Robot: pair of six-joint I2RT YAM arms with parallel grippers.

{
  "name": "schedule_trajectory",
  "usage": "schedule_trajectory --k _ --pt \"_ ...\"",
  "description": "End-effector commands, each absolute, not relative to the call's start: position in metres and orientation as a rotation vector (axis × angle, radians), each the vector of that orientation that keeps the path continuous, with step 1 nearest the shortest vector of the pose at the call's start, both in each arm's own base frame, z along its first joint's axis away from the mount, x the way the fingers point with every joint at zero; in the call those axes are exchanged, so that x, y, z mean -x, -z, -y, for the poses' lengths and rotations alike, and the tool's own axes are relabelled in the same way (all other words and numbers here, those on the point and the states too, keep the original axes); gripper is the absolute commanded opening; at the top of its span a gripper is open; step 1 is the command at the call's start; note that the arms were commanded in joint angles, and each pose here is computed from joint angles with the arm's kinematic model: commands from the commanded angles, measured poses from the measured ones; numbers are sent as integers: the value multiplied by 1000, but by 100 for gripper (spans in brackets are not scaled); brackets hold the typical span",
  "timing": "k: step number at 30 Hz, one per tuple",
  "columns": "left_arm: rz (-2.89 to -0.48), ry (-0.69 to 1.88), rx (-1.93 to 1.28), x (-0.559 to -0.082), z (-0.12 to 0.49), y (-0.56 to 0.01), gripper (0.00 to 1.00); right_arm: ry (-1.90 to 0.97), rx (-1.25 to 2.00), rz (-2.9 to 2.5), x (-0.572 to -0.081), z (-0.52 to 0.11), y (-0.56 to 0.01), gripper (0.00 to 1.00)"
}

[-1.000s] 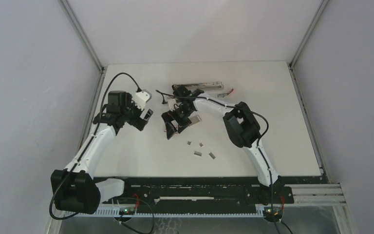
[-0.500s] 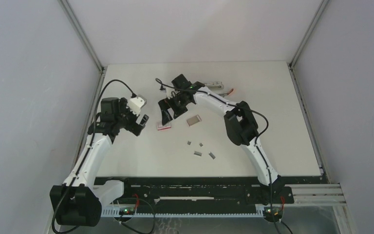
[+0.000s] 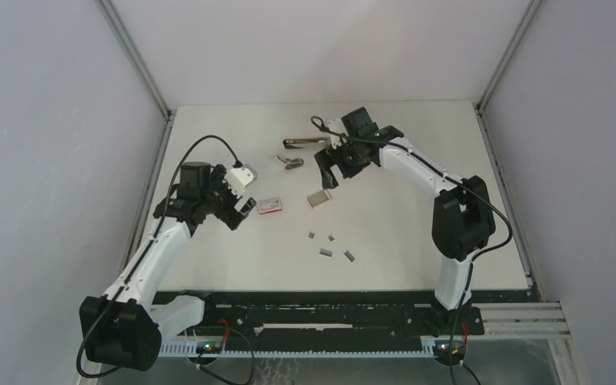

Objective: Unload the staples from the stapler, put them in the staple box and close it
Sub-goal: Move the staple box to the center of the board.

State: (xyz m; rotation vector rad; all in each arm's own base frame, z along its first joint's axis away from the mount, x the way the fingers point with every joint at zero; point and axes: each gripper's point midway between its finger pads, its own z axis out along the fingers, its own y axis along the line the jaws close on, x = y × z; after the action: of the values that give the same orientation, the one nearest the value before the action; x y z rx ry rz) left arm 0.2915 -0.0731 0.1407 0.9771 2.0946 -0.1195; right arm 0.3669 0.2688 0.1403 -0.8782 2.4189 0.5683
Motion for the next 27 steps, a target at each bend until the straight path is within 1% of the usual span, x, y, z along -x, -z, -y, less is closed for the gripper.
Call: schedule_trajectory --k 1,4,9,14,16,19,22,27 --pt "-2091 183 -1113 -271 82 -150 100 -505 866 -2484 -363 -239 -114 99" --pt "-2045 238 -1108 -268 92 -155 100 -510 878 -2475 -357 -231 -104 99" --pt "-2026 148 -1092 -273 89 -147 100 -434 869 -2510 -369 -230 -84 98" --pt "-2024 147 -1067 -270 88 -141 100 -408 880 -2517 -380 -240 -72 96" --pt "-2019 145 -1067 -270 88 -141 100 -444 967 -2471 -379 -252 -77 96" --pt "-2014 141 -1070 -269 88 -141 100 -473 1137 -2322 -379 -270 -94 99" --pt "-1998 142 -1072 -268 89 -142 100 -502 1294 -2217 -381 -286 -104 100" --pt "-1982 122 -1058 -269 87 -146 100 -381 1258 -2236 -403 -303 -101 100"
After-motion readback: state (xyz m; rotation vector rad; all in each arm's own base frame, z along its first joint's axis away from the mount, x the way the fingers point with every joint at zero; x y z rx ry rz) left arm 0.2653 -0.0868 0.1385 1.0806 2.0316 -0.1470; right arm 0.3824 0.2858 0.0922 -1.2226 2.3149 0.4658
